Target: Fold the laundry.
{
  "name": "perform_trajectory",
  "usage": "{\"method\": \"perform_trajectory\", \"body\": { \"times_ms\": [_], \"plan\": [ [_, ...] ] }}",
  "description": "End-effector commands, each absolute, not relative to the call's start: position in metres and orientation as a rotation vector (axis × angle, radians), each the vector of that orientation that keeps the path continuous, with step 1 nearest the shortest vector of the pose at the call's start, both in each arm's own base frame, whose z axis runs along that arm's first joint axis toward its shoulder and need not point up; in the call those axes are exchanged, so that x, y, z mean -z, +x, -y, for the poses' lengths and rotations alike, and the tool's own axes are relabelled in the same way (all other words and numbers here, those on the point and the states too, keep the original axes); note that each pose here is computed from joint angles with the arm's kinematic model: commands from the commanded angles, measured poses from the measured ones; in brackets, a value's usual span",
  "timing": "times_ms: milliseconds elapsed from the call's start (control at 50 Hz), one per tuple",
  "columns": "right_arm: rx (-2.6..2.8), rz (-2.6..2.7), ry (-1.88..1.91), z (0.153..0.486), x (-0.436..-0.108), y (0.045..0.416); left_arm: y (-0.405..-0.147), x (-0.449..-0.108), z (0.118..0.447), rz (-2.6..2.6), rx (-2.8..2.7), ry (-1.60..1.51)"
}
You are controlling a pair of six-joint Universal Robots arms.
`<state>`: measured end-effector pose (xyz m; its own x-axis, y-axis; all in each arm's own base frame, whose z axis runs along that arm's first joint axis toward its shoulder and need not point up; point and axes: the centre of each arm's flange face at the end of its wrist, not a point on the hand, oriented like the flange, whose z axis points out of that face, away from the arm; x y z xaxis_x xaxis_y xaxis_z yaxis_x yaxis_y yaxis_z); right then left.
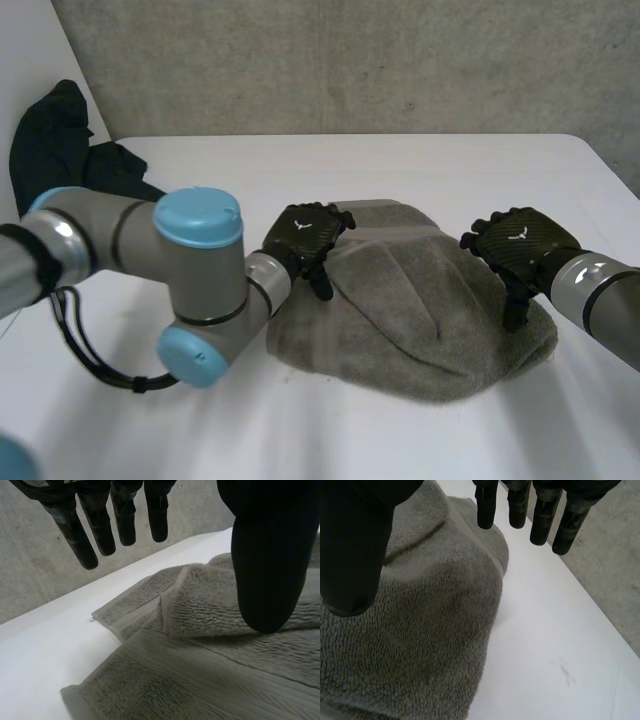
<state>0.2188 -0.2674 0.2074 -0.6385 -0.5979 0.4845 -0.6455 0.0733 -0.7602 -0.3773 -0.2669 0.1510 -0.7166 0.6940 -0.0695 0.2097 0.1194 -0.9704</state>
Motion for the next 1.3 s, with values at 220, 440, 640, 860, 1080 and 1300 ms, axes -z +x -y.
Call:
{"method": "perform_trajectory", "body": {
  "times_ms": [220,440,640,860,1080,1300],
  "plan": [
    [-1.630,2.300,1.227,0.278,-0.202,0.199,-0.398,-0.111,0.288,1.999,-1.610,-0.885],
    [-1.694,2.263,1.281,0.284,-0.210,0.206,-0.398,-0.107,0.288,2.014,-1.601,-0.886],
    [-1.753,2.197,1.520,0.307,-0.199,0.228,-0.384,-0.160,0.283,1.962,-1.696,-0.857],
    [-1.463,2.176,1.899,0.303,-0.161,0.260,-0.351,-0.196,0.303,1.969,-1.846,-0.867],
    [-1.567,2.160,1.886,0.315,-0.177,0.287,-0.350,-0.263,0.334,1.784,-2.133,-0.721],
    [-2.317,2.123,1.129,0.357,-0.315,0.291,-0.351,-0.363,0.333,1.432,-2.418,-0.524]
  ]
}}
